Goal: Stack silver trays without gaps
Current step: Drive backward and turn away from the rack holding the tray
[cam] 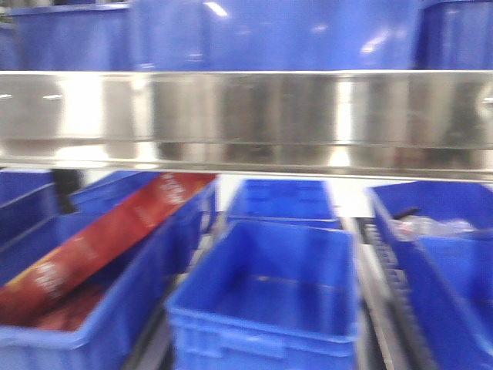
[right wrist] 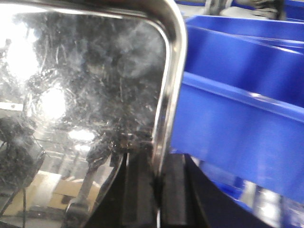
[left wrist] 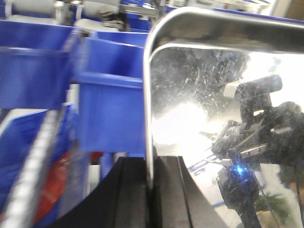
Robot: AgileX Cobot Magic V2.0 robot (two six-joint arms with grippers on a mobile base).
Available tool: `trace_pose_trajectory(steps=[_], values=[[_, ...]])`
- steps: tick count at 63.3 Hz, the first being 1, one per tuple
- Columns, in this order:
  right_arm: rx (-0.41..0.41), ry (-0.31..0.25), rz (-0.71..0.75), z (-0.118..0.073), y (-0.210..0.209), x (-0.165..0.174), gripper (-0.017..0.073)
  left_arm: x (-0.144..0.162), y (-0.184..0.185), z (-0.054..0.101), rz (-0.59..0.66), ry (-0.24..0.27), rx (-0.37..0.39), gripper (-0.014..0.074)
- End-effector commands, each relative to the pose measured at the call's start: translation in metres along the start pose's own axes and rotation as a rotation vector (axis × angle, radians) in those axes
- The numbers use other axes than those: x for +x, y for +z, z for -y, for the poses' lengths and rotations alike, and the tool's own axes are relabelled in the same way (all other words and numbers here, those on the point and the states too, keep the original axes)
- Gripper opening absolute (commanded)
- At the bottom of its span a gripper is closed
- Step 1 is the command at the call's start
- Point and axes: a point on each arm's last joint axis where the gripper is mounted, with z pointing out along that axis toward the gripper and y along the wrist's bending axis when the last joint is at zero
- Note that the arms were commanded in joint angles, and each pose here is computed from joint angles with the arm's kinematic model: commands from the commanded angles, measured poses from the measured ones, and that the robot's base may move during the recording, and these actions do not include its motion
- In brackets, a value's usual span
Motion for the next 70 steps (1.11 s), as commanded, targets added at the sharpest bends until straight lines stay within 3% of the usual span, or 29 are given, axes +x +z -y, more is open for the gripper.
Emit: trace_pose_trajectory(steps=[1, 70], values=[[-0.17, -0.008, 0.182, -0.0212, -0.0052, -0.0158, -0.0057, -0.006, -0.0042, 0.0083, 0.044, -0.051, 0.044, -0.0016], [-0.17, -0.008, 0.182, -0.0212, -0.0052, -0.0158, -0.0057, -0.006, -0.0042, 0.0083, 0.044, -0.051, 0.044, -0.0016]])
